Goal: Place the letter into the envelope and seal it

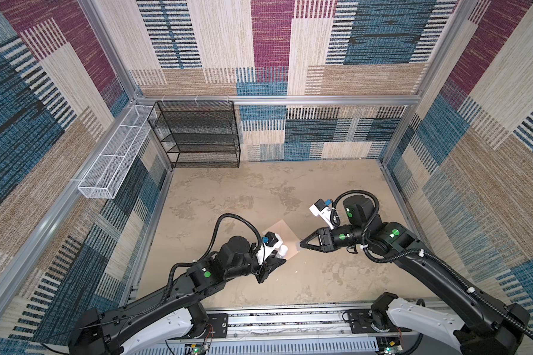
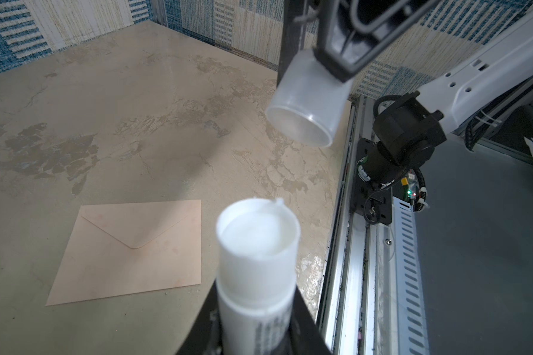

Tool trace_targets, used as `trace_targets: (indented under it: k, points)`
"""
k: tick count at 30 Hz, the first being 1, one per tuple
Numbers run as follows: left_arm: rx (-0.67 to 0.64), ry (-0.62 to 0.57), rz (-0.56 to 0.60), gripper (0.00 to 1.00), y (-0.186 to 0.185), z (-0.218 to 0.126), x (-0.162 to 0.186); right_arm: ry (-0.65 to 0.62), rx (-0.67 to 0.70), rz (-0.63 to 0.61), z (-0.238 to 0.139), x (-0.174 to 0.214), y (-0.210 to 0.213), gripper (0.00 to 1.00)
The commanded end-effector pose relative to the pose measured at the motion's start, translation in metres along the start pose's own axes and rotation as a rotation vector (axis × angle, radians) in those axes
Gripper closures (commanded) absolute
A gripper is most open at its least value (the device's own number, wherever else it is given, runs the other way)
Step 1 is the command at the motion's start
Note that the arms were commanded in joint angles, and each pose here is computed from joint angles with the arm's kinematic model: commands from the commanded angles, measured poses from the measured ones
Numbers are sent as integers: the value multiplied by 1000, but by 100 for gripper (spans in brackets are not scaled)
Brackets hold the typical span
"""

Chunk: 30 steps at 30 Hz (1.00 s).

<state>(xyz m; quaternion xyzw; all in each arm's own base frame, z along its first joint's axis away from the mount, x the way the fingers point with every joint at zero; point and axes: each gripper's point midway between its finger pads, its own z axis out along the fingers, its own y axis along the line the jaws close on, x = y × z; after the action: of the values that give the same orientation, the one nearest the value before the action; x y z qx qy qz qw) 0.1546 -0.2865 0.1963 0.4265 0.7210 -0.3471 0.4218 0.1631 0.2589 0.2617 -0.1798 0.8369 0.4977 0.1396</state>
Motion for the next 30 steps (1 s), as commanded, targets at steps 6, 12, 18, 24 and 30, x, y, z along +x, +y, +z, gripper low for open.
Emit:
trace_targets:
  k: [6,12,18,24,30]
  points:
    - [-4,-58,45,100,-2,5,-19,-17,-34,-14,3,-3,5,73]
    - [4,-61,49,100,-4,8,-21,-14,-56,-18,5,-3,9,73]
    - [16,-62,55,100,-7,13,-23,-3,-69,-17,10,-3,9,73]
    - [26,-61,63,100,-9,17,-25,0,-79,-23,11,-3,12,73]
    - [43,-54,70,100,-13,21,-25,2,-78,-23,12,-4,13,73]
